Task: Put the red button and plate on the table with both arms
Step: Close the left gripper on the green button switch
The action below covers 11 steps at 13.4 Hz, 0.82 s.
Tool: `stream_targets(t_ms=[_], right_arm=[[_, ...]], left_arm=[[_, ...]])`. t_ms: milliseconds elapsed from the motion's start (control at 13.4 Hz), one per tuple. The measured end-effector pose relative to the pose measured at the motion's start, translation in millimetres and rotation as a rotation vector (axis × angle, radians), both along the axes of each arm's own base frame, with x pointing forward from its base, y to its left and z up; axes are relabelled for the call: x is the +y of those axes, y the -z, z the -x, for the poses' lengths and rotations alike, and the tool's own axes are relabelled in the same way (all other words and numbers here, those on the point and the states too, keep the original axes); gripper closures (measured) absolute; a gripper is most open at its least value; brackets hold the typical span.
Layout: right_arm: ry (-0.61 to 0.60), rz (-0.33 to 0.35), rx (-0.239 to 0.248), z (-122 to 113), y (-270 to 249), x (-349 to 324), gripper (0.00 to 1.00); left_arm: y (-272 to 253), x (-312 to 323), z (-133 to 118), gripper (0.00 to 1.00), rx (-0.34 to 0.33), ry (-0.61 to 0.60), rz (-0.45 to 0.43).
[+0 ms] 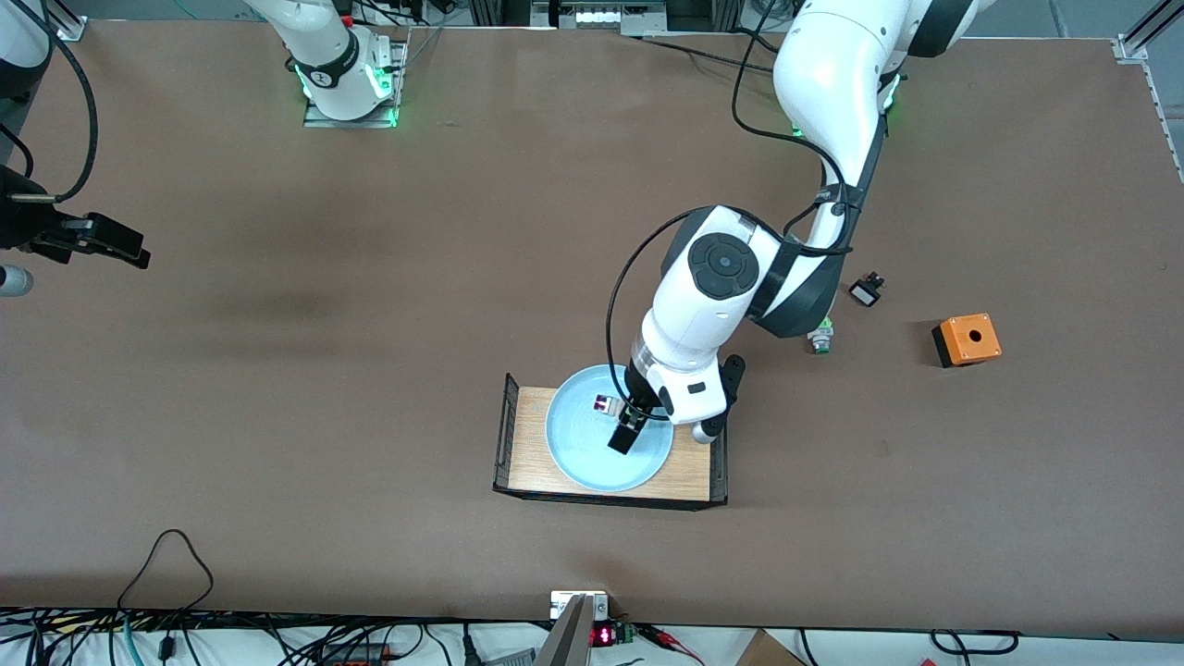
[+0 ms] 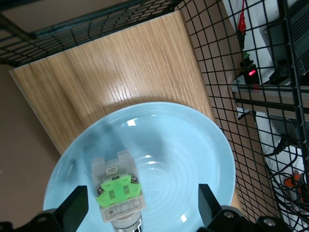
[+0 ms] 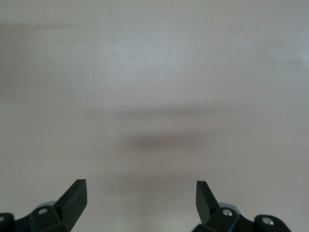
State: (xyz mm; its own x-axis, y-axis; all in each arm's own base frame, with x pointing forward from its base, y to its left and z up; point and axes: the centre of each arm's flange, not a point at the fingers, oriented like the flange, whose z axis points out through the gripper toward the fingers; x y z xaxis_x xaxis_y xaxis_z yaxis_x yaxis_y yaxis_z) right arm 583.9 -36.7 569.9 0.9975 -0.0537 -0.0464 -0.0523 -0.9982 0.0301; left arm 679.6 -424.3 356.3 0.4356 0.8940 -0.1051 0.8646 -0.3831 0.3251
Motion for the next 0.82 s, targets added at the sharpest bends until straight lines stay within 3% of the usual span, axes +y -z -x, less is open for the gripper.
stream_targets(t_ms=[299,598,673,823], right_arm=[[0.0,0.0,0.0,0.0,0.0,0.0,0.0],[0.0,0.0,0.0,0.0,0.0,0.0,0.0],[0.0,0.0,0.0,0.0,0.0,-0.2,0.0],[0.002,0.0,0.0,0.1,0.0,-1.0,0.0]], left_arm=[[6.3,0.3,-0.6,0.04,0.003,-0.001,-0.009],[8.0,-0.4,-0.4,0.22,0.002,0.0,-0.014],[8.0,-0.6,-0.3,0.22,0.002,0.0,-0.014],[8.1,-3.7,1.7,0.34,-0.003,0.008,-0.022]])
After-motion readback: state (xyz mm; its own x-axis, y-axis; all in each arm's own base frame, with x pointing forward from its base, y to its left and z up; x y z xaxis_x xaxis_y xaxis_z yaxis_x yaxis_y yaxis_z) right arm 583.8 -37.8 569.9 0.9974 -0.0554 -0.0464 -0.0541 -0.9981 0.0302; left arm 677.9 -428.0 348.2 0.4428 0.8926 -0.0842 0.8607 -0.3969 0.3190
